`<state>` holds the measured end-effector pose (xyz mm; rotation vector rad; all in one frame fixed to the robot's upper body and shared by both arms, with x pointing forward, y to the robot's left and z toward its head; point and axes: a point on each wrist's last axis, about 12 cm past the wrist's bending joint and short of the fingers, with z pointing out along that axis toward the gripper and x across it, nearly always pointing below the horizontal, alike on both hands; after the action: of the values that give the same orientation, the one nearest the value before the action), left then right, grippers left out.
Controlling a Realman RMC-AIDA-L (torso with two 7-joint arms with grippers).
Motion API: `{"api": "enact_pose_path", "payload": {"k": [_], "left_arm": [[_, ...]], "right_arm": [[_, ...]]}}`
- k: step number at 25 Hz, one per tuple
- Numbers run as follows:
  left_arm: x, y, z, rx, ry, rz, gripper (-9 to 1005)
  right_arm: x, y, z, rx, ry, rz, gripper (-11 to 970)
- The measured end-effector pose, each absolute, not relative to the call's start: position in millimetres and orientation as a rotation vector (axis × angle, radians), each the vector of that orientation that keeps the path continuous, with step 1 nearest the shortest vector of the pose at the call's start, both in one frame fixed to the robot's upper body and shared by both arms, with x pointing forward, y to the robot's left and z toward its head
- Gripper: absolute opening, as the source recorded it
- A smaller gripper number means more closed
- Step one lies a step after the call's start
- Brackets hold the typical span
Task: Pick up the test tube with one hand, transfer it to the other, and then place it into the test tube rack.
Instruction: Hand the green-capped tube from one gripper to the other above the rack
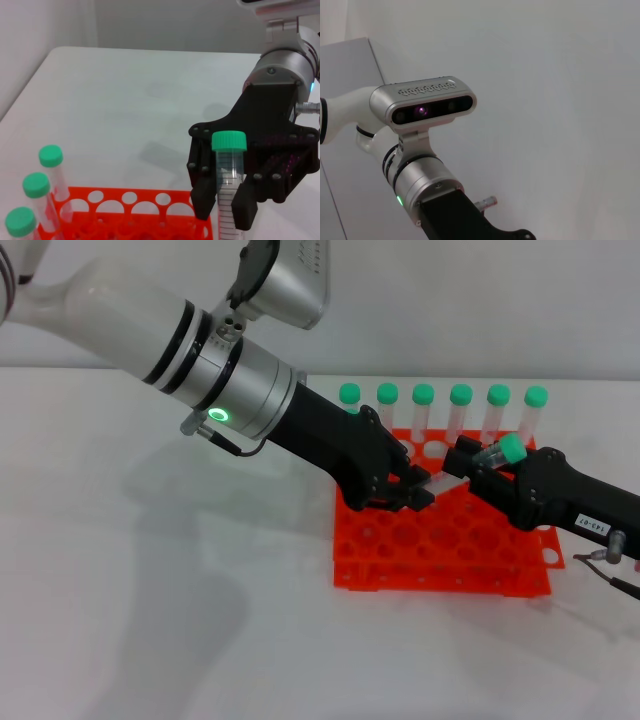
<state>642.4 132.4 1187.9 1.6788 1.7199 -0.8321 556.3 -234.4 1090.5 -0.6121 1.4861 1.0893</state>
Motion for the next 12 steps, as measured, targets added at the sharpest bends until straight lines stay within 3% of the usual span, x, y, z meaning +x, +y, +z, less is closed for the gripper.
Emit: {"api": "enact_pose_path", "payload": {"k": [1, 3, 12], "left_arm": [[642.5, 132.9, 1187.9, 1.677, 1.721, -0.831, 195], [643.0, 133.4, 1187.8, 1.672, 1.721, -0.827, 195], [648.1, 136.0, 1183.8, 1.636, 1.747, -0.771, 195]], "right_arm": [[556.3, -234.5, 1090.5, -0.612, 1.486, 1.089, 331], [556.4, -235.1, 1090.4, -0.613, 1.487, 1.087, 229], [555.6, -235.7, 1089.2, -0.613, 1.489, 1.082, 209]]}}
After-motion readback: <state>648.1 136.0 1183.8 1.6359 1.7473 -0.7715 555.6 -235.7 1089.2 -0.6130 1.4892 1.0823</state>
